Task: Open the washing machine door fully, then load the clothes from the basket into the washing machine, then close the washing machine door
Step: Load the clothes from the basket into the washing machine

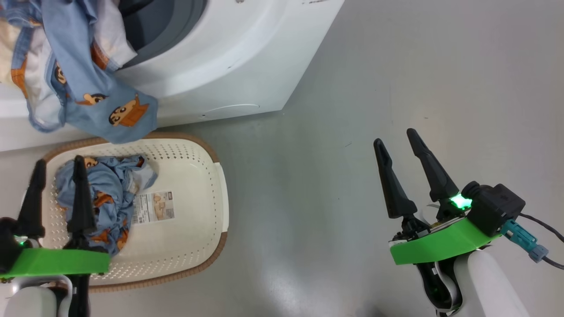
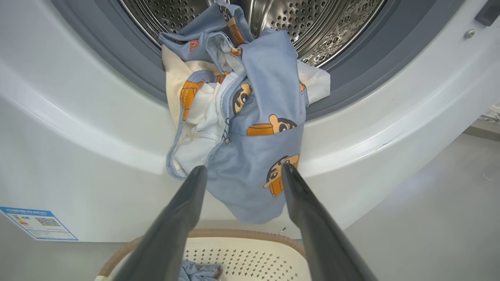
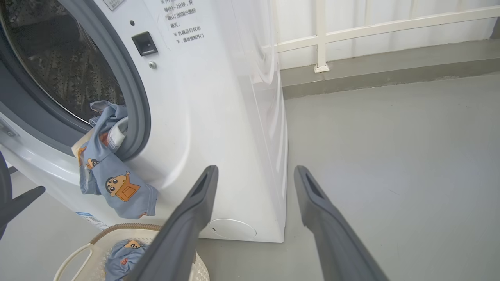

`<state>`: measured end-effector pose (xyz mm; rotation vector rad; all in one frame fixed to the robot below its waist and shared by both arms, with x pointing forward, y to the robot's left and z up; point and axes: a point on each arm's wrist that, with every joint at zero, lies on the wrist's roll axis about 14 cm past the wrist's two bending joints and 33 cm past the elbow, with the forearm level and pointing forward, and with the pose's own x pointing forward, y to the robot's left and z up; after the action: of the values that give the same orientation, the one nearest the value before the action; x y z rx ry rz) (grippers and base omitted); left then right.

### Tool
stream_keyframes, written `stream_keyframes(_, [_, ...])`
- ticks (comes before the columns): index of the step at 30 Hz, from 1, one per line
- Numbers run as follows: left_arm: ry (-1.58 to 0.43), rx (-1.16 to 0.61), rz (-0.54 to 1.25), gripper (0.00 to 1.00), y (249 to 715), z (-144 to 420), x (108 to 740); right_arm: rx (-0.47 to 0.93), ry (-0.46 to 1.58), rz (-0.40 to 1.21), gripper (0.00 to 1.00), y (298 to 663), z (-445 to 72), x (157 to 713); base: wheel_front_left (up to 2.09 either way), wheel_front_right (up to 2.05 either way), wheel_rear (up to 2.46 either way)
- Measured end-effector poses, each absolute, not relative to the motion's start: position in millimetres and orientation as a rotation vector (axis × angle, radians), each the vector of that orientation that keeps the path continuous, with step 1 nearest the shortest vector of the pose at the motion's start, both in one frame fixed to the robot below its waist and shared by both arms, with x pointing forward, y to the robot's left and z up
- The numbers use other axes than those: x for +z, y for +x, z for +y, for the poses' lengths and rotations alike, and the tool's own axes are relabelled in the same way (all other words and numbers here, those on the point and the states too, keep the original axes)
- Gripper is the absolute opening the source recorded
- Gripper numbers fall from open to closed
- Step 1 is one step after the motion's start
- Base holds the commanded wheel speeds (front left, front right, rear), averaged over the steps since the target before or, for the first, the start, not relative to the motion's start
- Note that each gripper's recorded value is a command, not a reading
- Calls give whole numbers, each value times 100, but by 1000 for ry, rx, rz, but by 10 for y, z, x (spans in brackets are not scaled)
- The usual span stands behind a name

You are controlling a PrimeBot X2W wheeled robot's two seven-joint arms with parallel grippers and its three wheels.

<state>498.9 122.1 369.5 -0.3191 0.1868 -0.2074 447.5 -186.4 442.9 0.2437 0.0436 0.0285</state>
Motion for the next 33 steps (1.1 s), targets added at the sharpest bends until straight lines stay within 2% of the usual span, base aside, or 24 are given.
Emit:
stream_keyframes(16, [-324, -254, 319, 100, 4905, 954, 3313, 35, 245, 55, 100, 4463, -1837, 4398, 0, 0, 0])
stream_keyframes(33, [-289, -305, 365, 100, 5537, 674, 3099, 34, 247, 92, 100, 4452, -1831, 4264, 0, 0, 0])
